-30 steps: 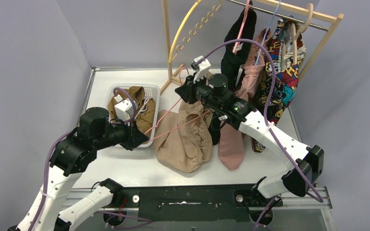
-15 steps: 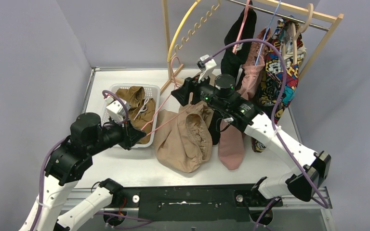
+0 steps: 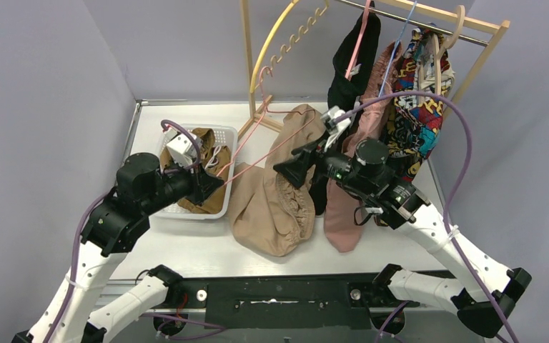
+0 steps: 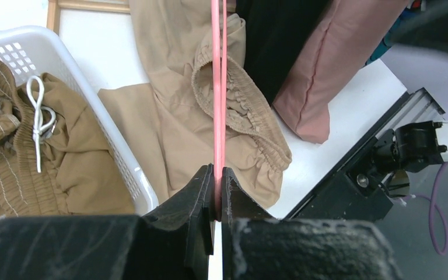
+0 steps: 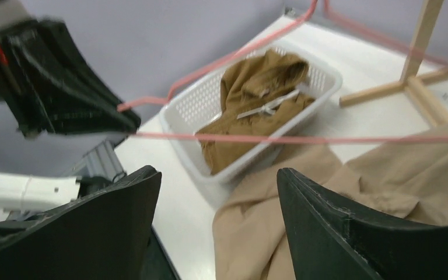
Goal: Remove the shorts from the hanger
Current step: Place the hanger on the clothes rod.
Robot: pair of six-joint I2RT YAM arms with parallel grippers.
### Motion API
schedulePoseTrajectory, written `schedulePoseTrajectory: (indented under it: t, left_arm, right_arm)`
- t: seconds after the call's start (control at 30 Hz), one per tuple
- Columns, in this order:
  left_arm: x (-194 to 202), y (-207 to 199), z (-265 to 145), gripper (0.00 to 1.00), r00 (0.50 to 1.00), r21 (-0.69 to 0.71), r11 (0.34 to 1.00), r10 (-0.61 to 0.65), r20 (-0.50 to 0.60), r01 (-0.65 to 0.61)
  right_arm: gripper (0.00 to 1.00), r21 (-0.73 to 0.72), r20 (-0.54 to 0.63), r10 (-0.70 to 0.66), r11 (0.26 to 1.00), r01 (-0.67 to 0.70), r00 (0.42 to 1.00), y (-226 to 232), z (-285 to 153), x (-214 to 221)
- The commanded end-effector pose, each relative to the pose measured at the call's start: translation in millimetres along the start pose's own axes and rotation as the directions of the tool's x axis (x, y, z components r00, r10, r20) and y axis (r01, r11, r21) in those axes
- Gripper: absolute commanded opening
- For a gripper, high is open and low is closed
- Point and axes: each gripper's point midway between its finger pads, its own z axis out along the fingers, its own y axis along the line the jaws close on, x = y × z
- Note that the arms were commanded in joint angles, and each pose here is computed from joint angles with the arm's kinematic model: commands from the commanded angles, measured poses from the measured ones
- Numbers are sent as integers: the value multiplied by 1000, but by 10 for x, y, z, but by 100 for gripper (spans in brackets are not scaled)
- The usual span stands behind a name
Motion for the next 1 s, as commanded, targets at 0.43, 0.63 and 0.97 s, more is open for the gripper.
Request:
schedulePoseTrajectory:
  t: [0.43,0.63,0.97]
  left_arm:
    - [-1351,-68,472,0,950,-19,990,138,280,-138]
    - [-1664,-5,678,0,938,-68,985,170,301,-157]
    - [-2051,-206,876,0,890,-46,967,250,381,-251]
  right_arm:
    - [78,-45,-113,-1,999,-4,994,150,-461,735]
    - [79,50,-101,45,998,-41,994,-14,-404,779]
    - [79,63,-134,96,994,-88,986,-36,-207,893]
